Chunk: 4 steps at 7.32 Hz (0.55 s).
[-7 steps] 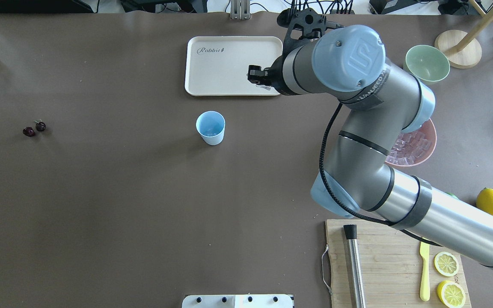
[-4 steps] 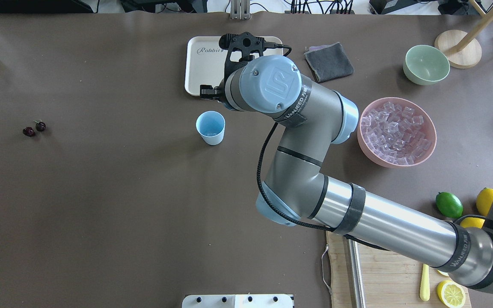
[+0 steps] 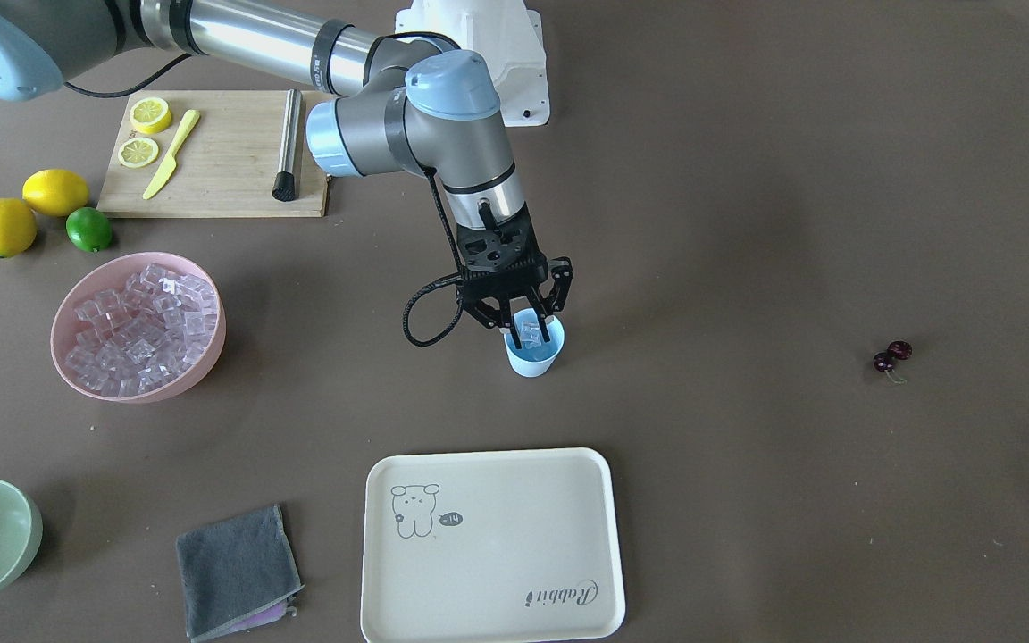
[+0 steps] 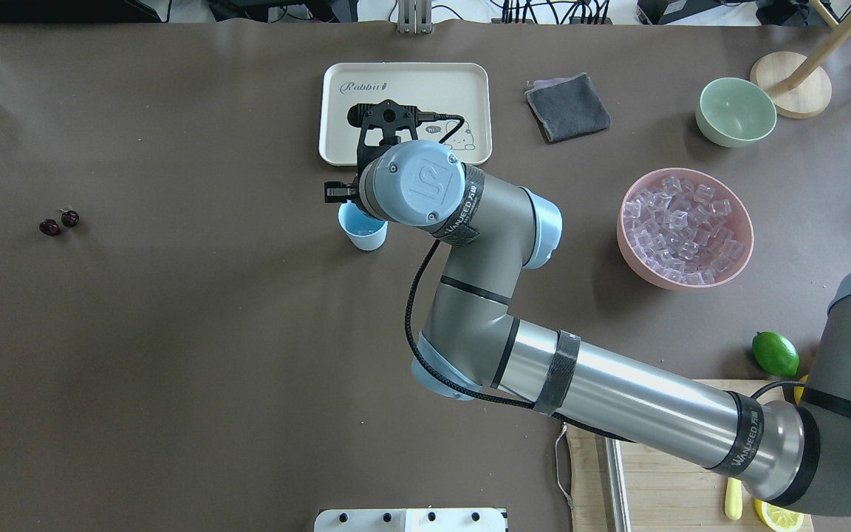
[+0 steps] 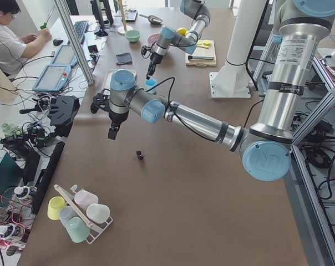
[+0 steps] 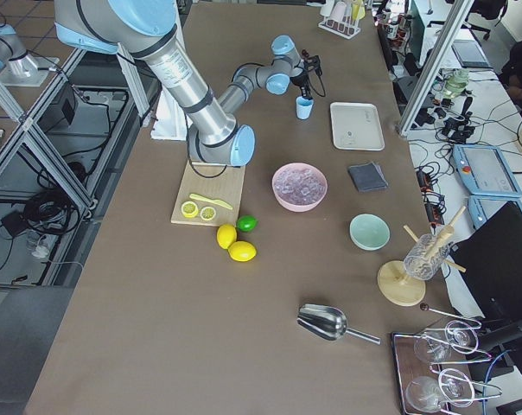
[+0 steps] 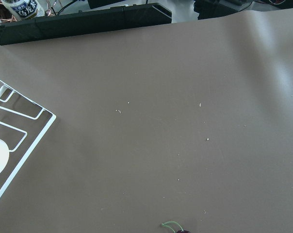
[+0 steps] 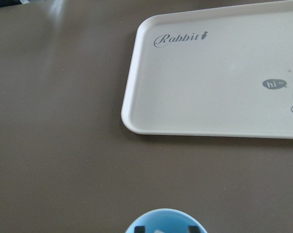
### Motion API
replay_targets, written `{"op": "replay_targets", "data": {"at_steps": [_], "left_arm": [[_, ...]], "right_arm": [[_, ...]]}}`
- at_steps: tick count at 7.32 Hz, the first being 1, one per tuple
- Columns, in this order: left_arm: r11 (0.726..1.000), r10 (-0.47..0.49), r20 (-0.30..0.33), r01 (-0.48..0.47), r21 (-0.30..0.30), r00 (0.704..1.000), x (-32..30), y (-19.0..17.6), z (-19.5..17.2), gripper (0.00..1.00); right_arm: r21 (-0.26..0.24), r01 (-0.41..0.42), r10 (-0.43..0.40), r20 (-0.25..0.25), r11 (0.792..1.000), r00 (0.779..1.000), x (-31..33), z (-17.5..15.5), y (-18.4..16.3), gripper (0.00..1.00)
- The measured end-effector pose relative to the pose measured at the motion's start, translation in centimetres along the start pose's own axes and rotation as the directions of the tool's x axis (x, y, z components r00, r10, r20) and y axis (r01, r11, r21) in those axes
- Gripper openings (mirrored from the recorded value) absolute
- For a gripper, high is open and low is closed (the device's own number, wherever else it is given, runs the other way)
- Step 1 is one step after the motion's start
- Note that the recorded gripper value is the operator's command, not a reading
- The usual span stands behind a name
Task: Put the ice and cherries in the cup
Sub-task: 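Open the right gripper above the blue cup to drop the cube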
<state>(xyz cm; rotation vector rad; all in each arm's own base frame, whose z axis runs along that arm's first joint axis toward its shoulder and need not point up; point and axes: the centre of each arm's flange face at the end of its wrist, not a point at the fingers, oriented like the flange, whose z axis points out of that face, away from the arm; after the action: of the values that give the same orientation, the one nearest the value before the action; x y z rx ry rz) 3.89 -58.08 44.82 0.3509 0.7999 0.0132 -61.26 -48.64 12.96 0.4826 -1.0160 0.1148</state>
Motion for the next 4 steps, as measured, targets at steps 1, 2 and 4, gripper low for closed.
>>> {"op": "replay_targets", "data": {"at_steps": [1, 2, 4], "left_arm": [[1.0, 0.001, 0.0, -0.001, 0.0, 1.0, 0.0, 0.0, 0.0, 0.98], [1.0, 0.002, -0.001, -0.002, 0.0, 1.0, 0.1, 0.0, 0.0, 0.98], [1.0, 0.011, -0.014, -0.011, 0.012, 1.0, 2.0, -1.3, -0.3, 0.98]], "right_arm": [[-0.007, 0.001, -0.001, 0.003, 1.0, 1.0, -0.3, 0.1, 0.5, 1.0], [-0.013, 0.001, -0.001, 0.007, 1.0, 1.0, -0.4, 0.1, 0.7, 1.0], [-0.011, -0.005, 0.005, 0.017, 1.0, 1.0, 0.8, -0.8, -0.4, 1.0]]}}
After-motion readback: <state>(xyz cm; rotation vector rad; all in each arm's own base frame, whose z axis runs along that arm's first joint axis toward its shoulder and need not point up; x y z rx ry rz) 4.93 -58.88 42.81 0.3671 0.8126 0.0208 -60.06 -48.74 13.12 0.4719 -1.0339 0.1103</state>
